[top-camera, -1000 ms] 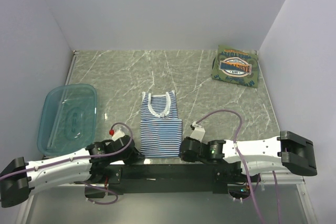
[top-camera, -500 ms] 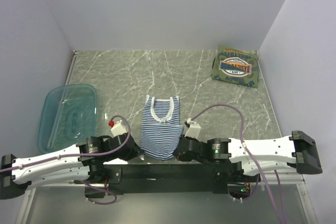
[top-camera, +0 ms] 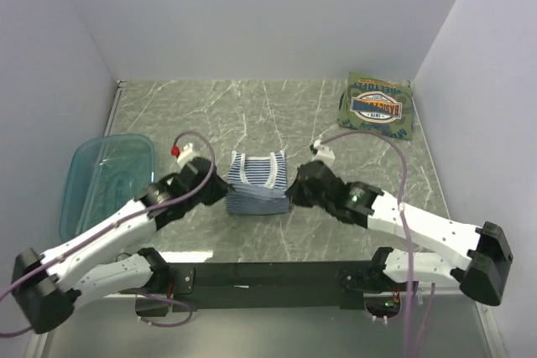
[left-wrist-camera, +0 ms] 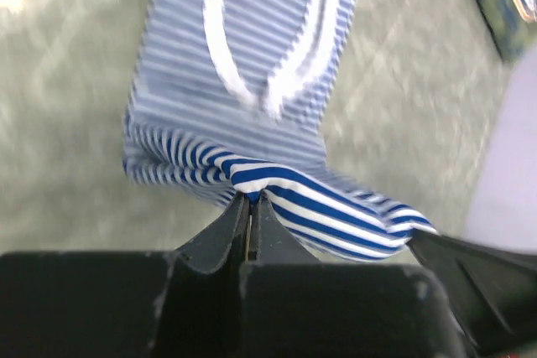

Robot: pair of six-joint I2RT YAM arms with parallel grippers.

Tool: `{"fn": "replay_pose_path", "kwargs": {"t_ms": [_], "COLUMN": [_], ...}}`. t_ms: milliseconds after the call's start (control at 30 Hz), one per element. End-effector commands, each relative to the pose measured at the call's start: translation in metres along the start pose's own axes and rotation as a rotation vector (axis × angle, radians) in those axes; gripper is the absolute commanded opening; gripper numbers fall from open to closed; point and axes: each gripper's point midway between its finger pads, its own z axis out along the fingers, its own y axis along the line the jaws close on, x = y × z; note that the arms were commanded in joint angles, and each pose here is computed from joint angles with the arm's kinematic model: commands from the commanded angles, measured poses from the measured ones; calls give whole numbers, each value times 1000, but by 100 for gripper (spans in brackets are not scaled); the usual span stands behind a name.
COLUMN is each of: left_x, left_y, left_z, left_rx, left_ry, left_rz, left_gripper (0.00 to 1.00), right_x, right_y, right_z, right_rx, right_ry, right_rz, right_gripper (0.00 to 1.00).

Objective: Fold and stack the tank tops

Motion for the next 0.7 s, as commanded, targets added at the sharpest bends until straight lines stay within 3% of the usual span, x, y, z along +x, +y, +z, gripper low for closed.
{"fn": "replay_pose_path", "kwargs": {"t_ms": [0, 100, 133, 200, 267, 300, 367, 400, 467, 500, 600, 667], "left_x": [-45, -87, -87, -120, -141, -159, -165, -180, -184, -191, -208, -216], "left_y": [-44, -63, -60, -56, -53, -63, -44, -53, -40, -43, -47, -43], "left_z": [27, 50, 73, 106, 128, 135, 176, 184, 216, 233, 239, 229], "left_rx": [110, 141, 122, 75, 79, 94, 59, 75, 96, 142, 155, 118], "left_ry": [-44, -78, -37, -64, -56, -77, -16, -31, 10, 5, -21, -56], "left_rz": [66, 27, 24, -5, -20, -16, -29, -33, -54, -61, -51, -46], "left_gripper": [0, 0, 0, 0, 0, 0, 1, 5, 23, 42, 61, 66], "right_x": [-50, -87, -106, -135, -140, -149, -161, -169, -186, -201, -206, -218], "right_y": [14, 5, 13, 11, 1, -6, -7, -9, -24, -22, -41, -43], "right_z": [17, 47, 50, 77, 112, 124, 157, 167, 194, 199, 210, 196], "right_rx": [-74, -63, -85, -87, -65, -56, -62, -65, -48, -58, 2, 40], "right_ry": [-34, -28, -44, -36, 22, 30, 67, 62, 54, 33, 43, -9], "right_rz": [-40, -31, -42, -27, -32, -23, -26, -21, 11, 22, 31, 0], "right_gripper": [0, 0, 0, 0, 0, 4, 14, 23, 34, 42, 49, 51]}}
